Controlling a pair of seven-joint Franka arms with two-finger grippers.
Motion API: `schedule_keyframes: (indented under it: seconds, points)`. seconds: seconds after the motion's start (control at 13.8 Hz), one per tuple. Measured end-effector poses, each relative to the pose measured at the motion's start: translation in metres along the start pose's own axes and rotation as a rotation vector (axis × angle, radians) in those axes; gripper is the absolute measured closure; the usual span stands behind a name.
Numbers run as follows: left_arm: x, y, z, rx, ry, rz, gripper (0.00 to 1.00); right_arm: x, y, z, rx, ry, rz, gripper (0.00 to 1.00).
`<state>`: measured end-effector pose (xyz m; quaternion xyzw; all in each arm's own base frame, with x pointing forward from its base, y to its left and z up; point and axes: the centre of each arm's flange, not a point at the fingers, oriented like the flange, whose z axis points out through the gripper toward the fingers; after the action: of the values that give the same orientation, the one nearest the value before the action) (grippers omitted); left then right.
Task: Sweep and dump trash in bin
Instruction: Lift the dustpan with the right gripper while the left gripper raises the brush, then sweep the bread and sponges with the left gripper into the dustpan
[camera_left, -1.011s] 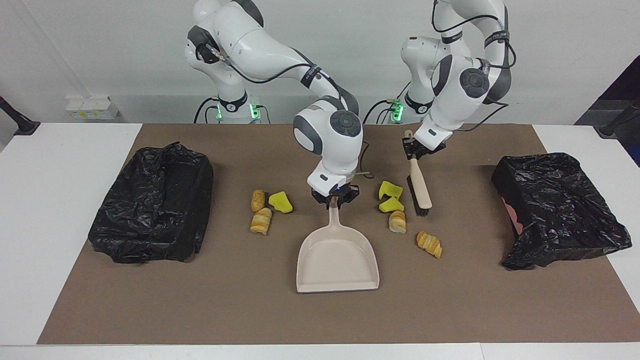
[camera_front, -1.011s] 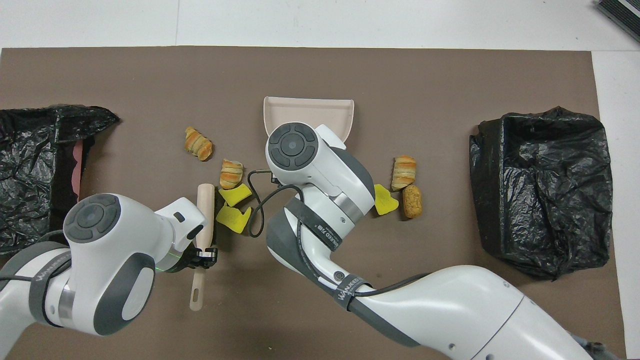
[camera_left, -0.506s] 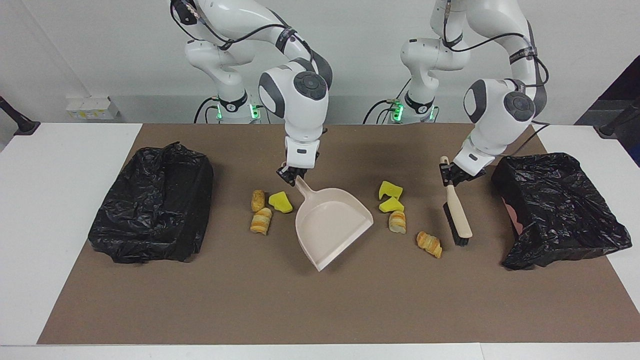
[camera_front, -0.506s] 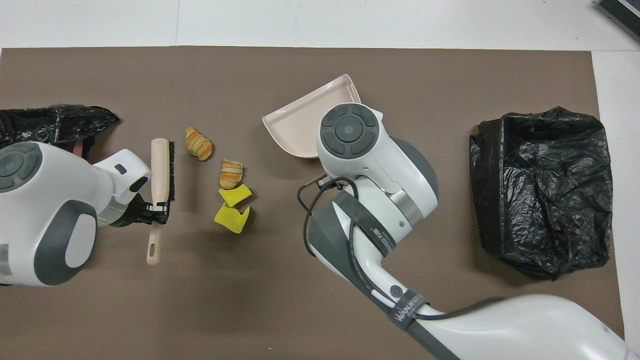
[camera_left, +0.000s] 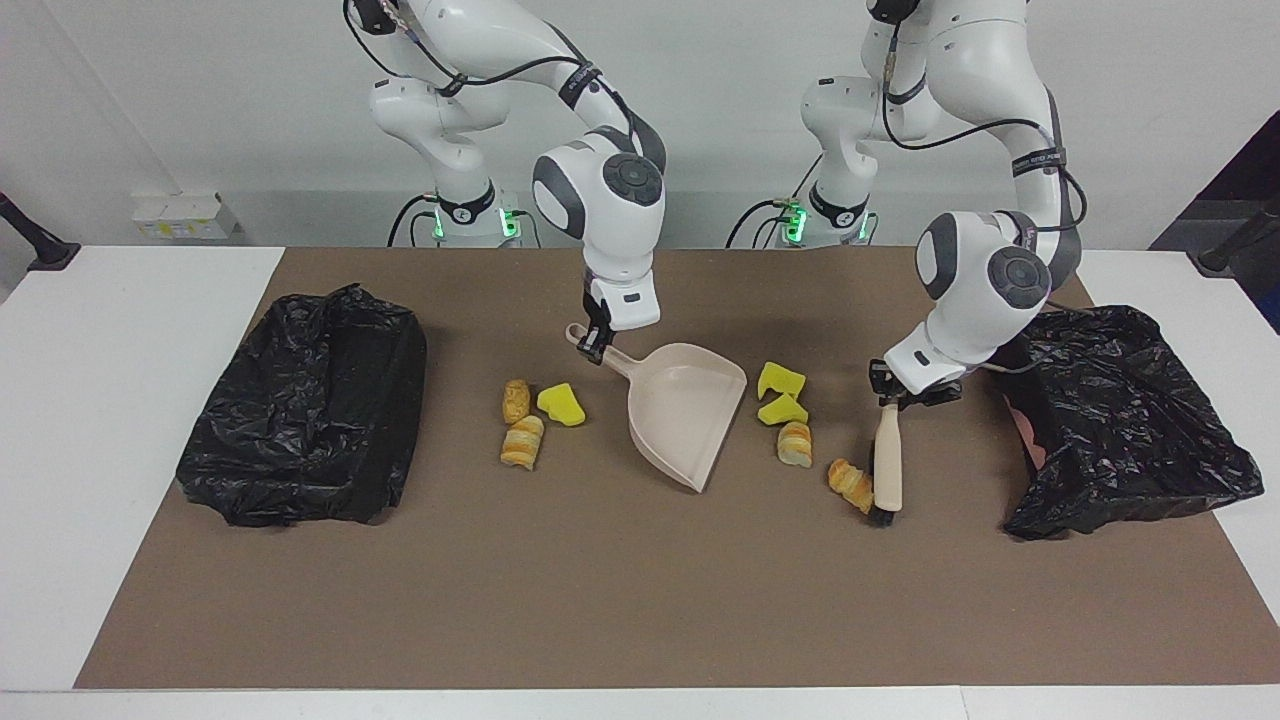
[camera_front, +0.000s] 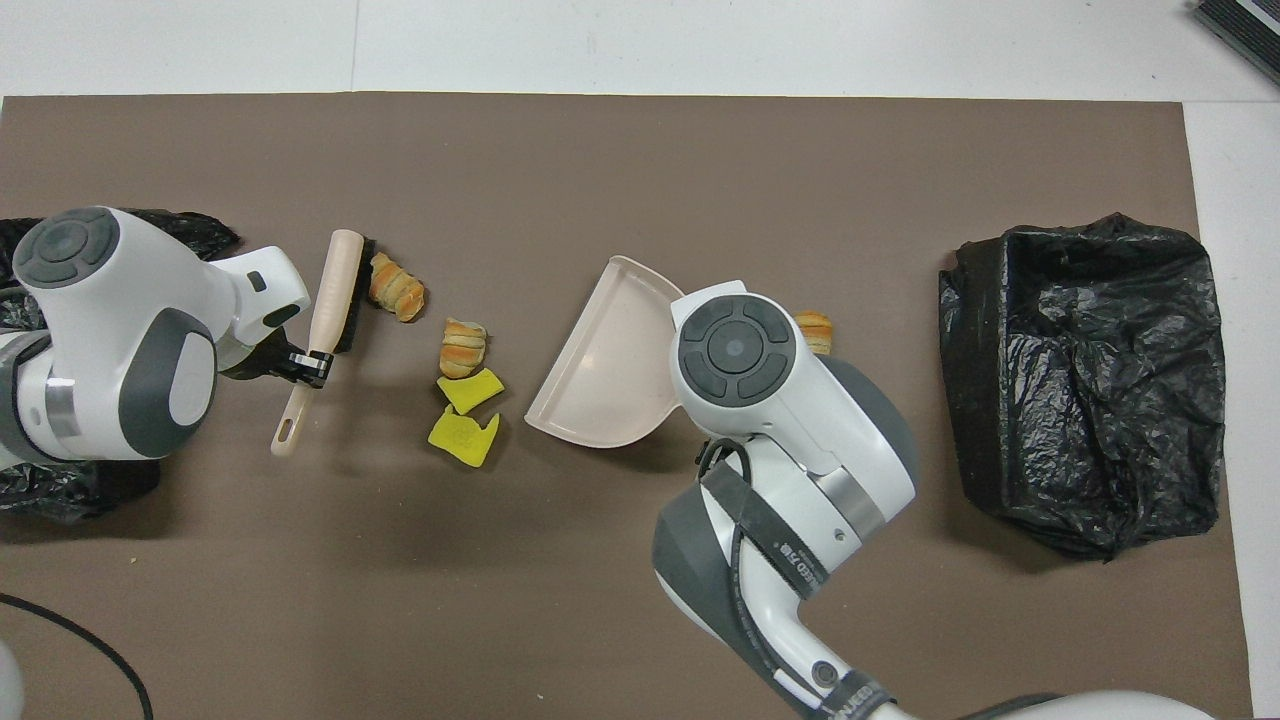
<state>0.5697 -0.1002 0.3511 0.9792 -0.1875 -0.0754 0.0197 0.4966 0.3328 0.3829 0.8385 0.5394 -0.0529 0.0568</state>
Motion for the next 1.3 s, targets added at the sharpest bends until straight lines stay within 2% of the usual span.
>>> schedule_keyframes:
  seconds: [0.36, 0.65, 1.01, 1.3]
  points:
    - [-0.006, 0.024, 0.003, -0.004, -0.051, 0.039, 0.75, 0.013, -0.026, -0.003, 0.012, 0.009, -0.027, 0.69]
    - [-0.009, 0.035, 0.003, -0.003, -0.068, -0.001, 0.75, 0.012, -0.026, -0.001, 0.014, 0.006, -0.026, 0.69]
    - [-0.018, 0.093, 0.011, 0.016, -0.09, -0.052, 0.75, 0.012, -0.026, -0.001, 0.014, 0.005, -0.026, 0.69]
    - [-0.026, 0.157, 0.014, -0.074, -0.1, -0.099, 0.75, 0.01, -0.025, 0.002, 0.017, 0.0, -0.023, 0.69]
